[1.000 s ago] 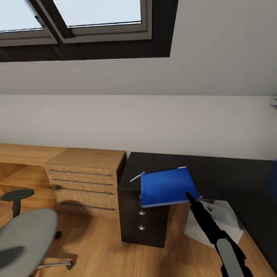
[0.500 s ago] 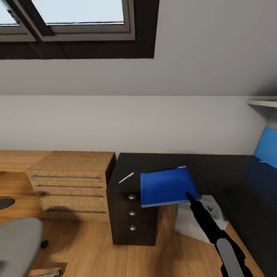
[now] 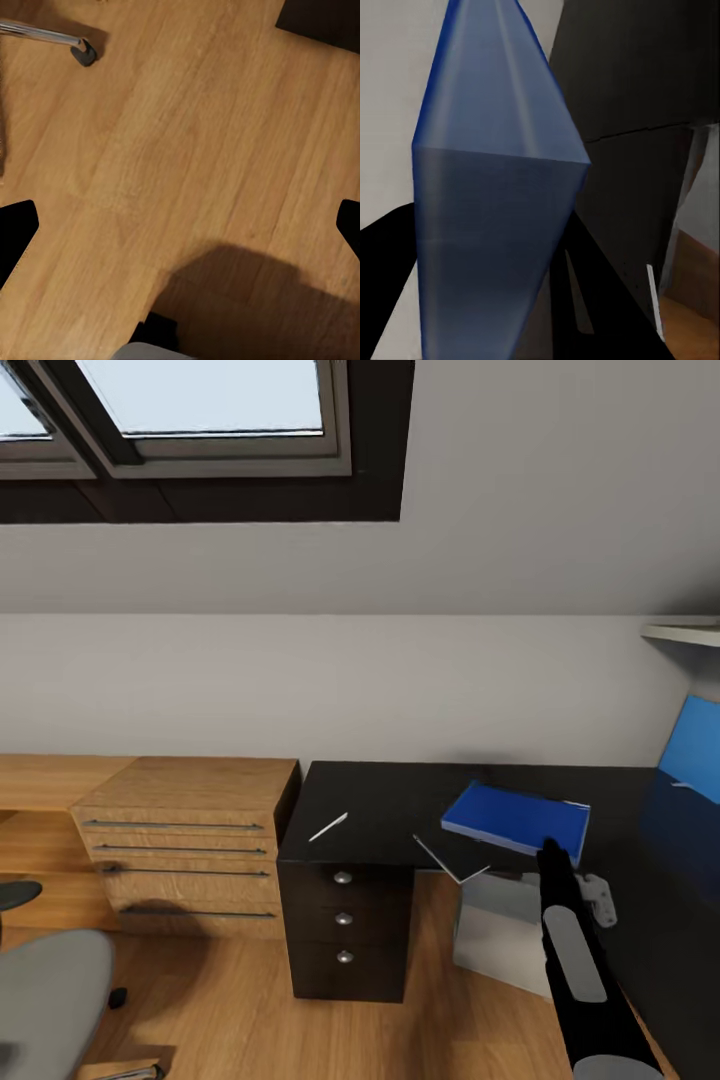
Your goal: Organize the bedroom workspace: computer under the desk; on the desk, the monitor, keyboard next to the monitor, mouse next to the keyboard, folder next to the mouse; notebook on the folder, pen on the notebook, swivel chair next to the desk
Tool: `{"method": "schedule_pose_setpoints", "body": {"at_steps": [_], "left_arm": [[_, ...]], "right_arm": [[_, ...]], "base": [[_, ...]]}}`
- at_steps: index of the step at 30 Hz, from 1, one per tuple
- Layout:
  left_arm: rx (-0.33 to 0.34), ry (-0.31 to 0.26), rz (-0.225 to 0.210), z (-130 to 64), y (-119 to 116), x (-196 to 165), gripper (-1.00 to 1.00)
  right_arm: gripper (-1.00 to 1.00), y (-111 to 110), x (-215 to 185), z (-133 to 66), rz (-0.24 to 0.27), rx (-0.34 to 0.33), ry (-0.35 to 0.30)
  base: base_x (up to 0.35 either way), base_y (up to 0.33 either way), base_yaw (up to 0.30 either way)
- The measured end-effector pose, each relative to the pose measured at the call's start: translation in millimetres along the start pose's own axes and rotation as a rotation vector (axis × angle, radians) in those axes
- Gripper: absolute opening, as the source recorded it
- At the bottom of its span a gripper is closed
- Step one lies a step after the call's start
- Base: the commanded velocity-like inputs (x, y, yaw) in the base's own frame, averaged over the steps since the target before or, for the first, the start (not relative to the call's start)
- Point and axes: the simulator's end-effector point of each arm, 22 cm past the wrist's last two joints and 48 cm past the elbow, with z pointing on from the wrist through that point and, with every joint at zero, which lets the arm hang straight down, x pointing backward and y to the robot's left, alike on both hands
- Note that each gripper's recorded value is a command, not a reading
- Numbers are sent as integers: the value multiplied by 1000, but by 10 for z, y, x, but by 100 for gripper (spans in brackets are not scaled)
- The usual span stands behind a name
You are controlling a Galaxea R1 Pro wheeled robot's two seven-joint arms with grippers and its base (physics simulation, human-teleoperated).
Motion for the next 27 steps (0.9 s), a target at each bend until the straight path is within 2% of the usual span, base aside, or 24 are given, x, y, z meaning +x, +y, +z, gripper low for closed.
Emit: {"method": "schedule_pose_setpoints", "body": {"at_steps": [2,3,12,24,27], "left_arm": [[1,0,2,-27,-2,-13,100],[2,0,3,-41,-9,-19,100],[1,-1,3,-150,2,-91,100],[-1,5,7,-253,18,-119,100],[-1,-16,0,-252,20,-160,100]], "right_arm": [[-100,-112,31,1,9,33,-6],[-100,-194,31,-7,33,56,-23],[-100,-197,-8,-53,135,94,-39],[-100,-183,-9,-75,145,114,-32],[-100,-199,-1,-71,144,118,-31]], "base": [[0,0,0],[0,0,0],[0,0,-26],[0,0,-147],[0,0,-160]]}}
